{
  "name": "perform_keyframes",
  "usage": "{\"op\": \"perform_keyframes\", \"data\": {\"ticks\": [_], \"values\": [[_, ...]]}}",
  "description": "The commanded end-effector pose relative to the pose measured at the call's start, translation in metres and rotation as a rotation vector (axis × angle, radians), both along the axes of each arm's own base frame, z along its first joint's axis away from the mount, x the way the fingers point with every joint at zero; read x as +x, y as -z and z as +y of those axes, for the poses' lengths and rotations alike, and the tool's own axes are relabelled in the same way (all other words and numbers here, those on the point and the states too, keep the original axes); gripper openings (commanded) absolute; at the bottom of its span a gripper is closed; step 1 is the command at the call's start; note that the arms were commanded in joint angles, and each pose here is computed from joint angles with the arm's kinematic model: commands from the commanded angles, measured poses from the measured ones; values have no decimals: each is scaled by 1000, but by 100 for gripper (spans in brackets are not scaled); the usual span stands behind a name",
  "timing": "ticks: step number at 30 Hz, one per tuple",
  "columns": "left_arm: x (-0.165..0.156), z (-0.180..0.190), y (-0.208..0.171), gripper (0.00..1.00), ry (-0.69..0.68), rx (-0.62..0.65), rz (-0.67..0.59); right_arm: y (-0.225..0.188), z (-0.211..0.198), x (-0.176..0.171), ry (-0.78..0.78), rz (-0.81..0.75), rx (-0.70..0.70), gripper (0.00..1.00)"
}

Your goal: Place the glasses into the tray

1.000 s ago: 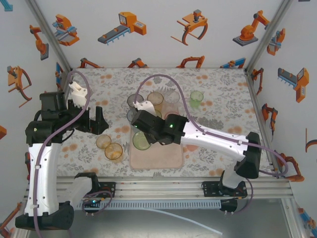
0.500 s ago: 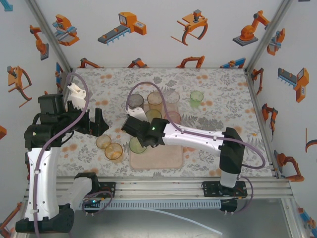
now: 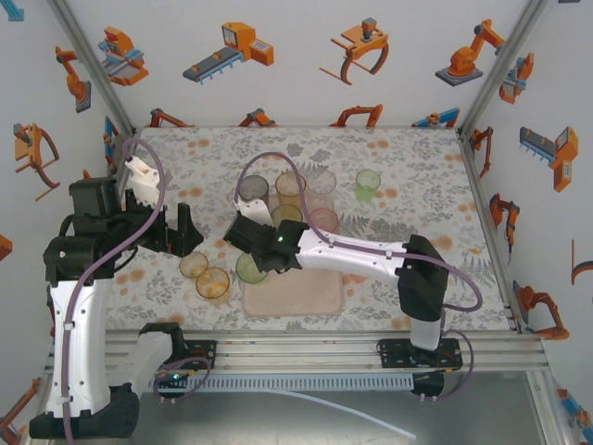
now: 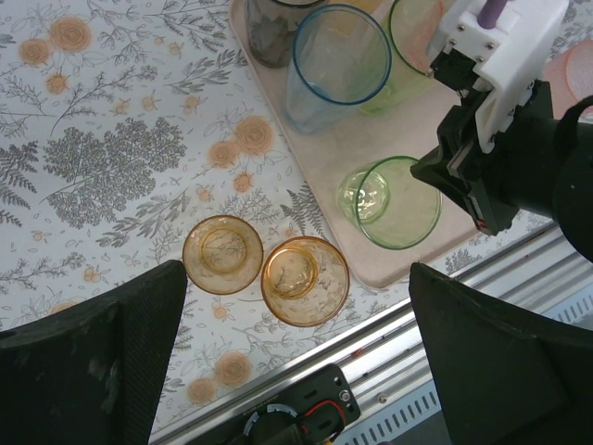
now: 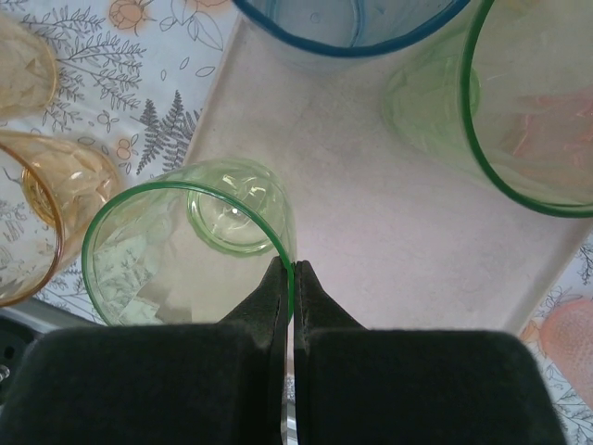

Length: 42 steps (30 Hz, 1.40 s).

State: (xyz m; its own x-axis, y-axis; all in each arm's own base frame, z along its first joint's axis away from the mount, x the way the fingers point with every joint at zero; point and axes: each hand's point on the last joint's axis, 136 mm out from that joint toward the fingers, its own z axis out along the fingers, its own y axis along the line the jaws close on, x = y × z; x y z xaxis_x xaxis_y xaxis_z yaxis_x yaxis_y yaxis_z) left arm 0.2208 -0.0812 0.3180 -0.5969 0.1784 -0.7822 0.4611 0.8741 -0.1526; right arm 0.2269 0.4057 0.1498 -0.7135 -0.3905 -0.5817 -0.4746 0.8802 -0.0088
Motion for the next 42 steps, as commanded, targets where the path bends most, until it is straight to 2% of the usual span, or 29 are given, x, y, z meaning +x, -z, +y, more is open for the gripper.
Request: {"op": "perform_keyframes", "data": {"ticks": [1, 16, 42], "values": [[-3, -3, -4, 97, 11, -21, -9, -7, 8, 10, 44, -16, 59, 0], [-4, -4, -3, 97, 17, -28, -6, 6, 2, 26, 106, 12, 73, 1], [-3, -6, -1, 97, 22, -34, -2, 23, -1, 27, 116, 62, 70, 2]]}}
